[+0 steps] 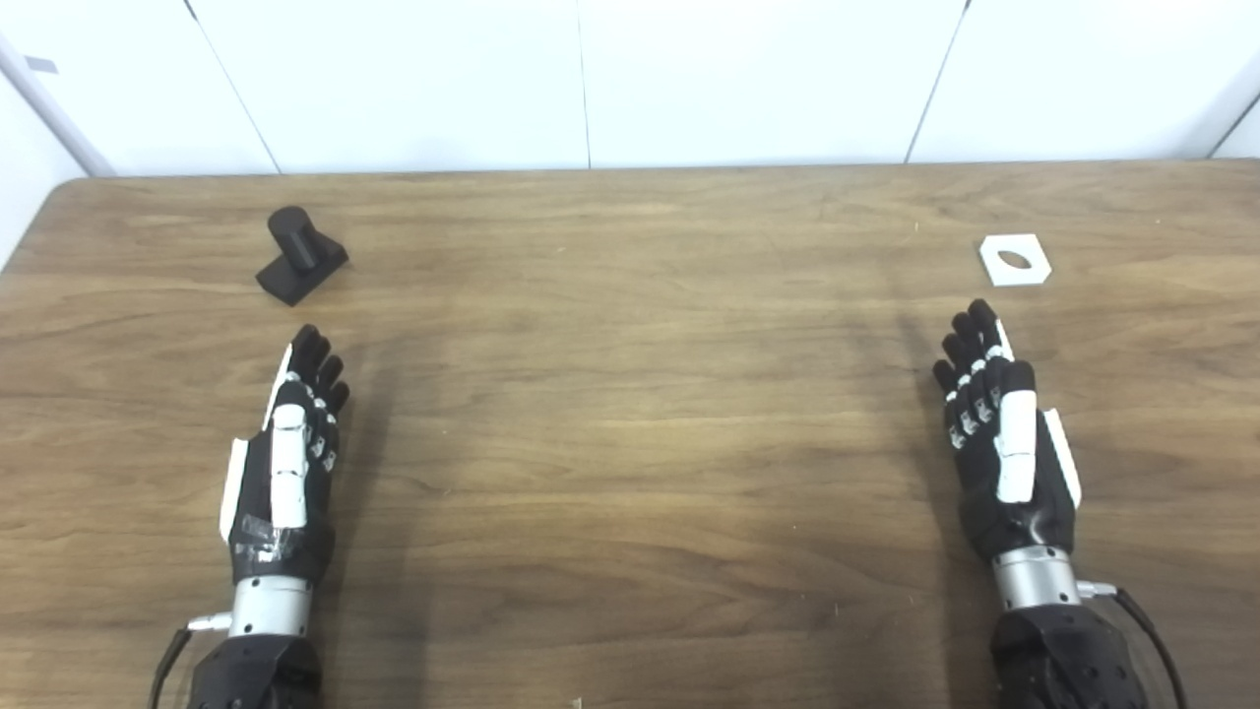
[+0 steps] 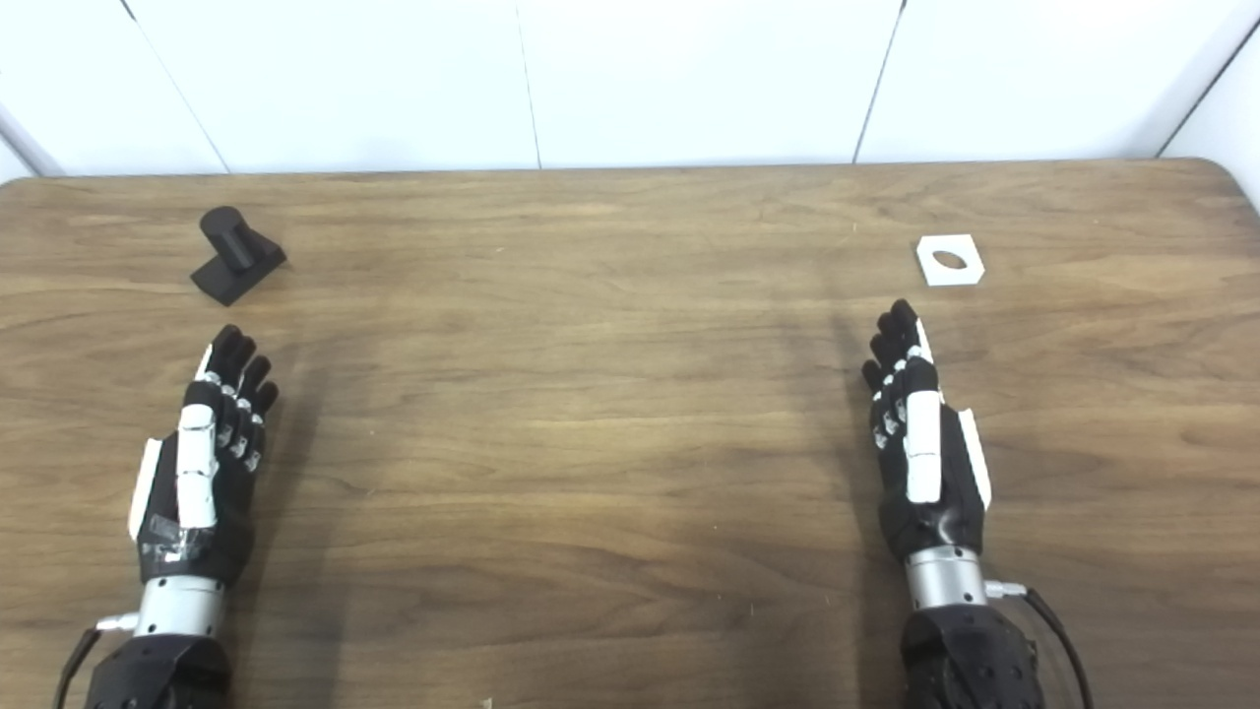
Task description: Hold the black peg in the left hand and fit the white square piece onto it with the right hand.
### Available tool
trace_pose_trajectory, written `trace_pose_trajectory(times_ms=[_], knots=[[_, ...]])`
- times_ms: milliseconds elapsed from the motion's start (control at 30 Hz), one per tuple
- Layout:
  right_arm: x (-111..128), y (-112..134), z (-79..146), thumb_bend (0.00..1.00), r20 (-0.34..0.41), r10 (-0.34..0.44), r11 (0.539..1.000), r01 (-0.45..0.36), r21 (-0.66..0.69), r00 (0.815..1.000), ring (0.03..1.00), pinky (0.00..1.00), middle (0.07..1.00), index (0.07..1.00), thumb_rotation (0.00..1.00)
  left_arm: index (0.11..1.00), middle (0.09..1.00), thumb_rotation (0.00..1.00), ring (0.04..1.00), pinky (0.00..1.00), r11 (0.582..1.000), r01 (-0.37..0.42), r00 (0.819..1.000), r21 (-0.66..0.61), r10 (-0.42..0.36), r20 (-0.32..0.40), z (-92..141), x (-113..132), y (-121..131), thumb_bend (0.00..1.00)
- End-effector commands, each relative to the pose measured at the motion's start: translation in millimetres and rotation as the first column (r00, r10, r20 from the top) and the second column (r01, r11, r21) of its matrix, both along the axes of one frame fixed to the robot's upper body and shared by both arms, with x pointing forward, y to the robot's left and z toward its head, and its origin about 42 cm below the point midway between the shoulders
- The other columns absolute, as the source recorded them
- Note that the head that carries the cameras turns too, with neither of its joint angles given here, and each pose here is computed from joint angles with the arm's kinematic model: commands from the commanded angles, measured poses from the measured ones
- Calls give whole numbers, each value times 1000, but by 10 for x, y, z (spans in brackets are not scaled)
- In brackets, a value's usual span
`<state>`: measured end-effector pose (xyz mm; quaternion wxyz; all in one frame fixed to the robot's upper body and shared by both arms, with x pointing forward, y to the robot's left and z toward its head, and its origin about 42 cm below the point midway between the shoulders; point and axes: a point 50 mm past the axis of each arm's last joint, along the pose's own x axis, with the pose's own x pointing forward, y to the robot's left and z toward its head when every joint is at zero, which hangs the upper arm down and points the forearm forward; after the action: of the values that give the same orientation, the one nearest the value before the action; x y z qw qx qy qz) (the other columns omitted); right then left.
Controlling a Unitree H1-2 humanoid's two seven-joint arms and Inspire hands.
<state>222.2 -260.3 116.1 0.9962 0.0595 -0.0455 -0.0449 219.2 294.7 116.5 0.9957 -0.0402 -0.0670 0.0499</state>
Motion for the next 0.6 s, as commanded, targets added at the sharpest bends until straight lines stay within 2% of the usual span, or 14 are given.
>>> trace_pose_trajectory(times_ms=[0, 367, 567], knots=[[-179, -35, -72, 585, -19, -20, 1000, 20, -11, 1000, 992, 1000, 982, 967, 950, 1000, 1000, 922, 989, 1000, 1000, 3, 999, 14, -4, 38, 73, 5, -8, 403], [-182, -50, -94, 582, -22, -26, 1000, 25, -12, 999, 983, 1000, 975, 960, 941, 996, 1000, 925, 988, 1000, 1000, 5, 999, 12, -5, 36, 60, -7, -17, 392], [-213, -98, -158, 599, -29, -15, 1000, 15, -9, 999, 999, 1000, 992, 987, 952, 992, 993, 933, 986, 1000, 1000, 9, 1000, 13, -9, 30, 8, -33, -70, 402]])
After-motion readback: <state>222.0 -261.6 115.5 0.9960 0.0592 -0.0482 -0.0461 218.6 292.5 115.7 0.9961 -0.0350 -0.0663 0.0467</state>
